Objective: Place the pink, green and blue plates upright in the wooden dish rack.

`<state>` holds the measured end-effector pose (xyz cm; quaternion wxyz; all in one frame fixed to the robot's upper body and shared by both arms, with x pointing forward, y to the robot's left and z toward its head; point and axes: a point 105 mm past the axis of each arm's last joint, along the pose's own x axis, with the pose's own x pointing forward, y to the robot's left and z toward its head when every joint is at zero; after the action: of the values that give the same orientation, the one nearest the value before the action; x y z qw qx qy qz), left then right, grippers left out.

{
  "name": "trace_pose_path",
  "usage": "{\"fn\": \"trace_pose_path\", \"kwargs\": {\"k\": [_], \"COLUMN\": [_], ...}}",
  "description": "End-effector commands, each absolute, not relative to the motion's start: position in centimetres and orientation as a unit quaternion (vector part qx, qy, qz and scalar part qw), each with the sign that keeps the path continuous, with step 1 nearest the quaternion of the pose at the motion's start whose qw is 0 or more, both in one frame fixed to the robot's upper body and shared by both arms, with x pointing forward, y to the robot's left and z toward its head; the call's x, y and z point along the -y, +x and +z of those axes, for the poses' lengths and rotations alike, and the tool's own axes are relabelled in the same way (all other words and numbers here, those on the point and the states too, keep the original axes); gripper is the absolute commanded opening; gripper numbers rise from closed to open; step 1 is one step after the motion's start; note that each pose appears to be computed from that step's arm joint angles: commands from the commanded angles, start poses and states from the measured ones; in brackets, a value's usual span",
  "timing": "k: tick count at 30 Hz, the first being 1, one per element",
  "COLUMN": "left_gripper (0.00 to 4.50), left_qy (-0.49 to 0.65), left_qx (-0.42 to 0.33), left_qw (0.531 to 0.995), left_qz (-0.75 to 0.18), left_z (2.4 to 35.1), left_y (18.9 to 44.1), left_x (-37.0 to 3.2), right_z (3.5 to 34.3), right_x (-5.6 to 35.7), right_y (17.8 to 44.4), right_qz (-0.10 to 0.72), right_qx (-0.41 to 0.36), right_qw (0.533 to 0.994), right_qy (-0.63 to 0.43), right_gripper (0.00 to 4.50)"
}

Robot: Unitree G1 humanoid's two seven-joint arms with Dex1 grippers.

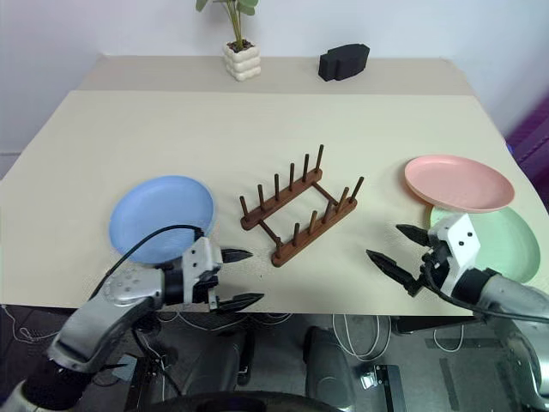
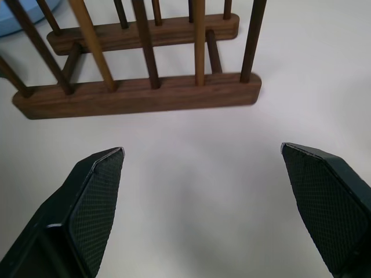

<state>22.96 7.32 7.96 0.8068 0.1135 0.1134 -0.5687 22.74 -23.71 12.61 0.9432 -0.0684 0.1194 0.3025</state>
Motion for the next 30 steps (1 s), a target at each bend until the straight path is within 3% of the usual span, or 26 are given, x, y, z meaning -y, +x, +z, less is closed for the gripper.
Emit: {"fn": "trace_pose_path", "kwargs": {"k": [1, 9, 16, 22, 24, 30], "left_gripper": [4.50, 4.50, 4.50, 1.57, 0.79, 0.78], "left_qy": [0.126, 0.122, 0.106, 0.110, 0.120, 0.148], "left_qx": [-0.103, -0.092, -0.095, -0.083, -0.076, -0.050], "left_qw": [0.810, 0.834, 0.841, 0.845, 0.850, 0.847], "left_qz": [-0.563, -0.531, -0.522, -0.516, -0.507, -0.507], "left_z": [7.7, 7.4, 7.3, 8.1, 8.5, 9.9], "left_y": [23.3, 25.7, 26.7, 27.5, 27.9, 29.0], "left_x": [-6.8, -5.1, -4.1, -4.1, -4.4, -4.4], "right_z": [13.7, 13.7, 12.8, 12.4, 12.1, 12.3], "right_x": [23.1, 23.0, 21.0, 20.7, 20.3, 19.8], "right_y": [22.4, 22.7, 21.8, 21.5, 21.6, 22.2], "right_qz": [0.296, 0.288, 0.328, 0.330, 0.334, 0.341], "right_qx": [-0.094, -0.084, -0.101, -0.102, -0.103, -0.093], "right_qw": [0.948, 0.951, 0.939, 0.938, 0.936, 0.935], "right_qy": [-0.074, -0.069, -0.036, -0.032, -0.031, -0.027], "right_gripper": [4.42, 4.42, 4.42, 4.50, 4.50, 4.50]}}
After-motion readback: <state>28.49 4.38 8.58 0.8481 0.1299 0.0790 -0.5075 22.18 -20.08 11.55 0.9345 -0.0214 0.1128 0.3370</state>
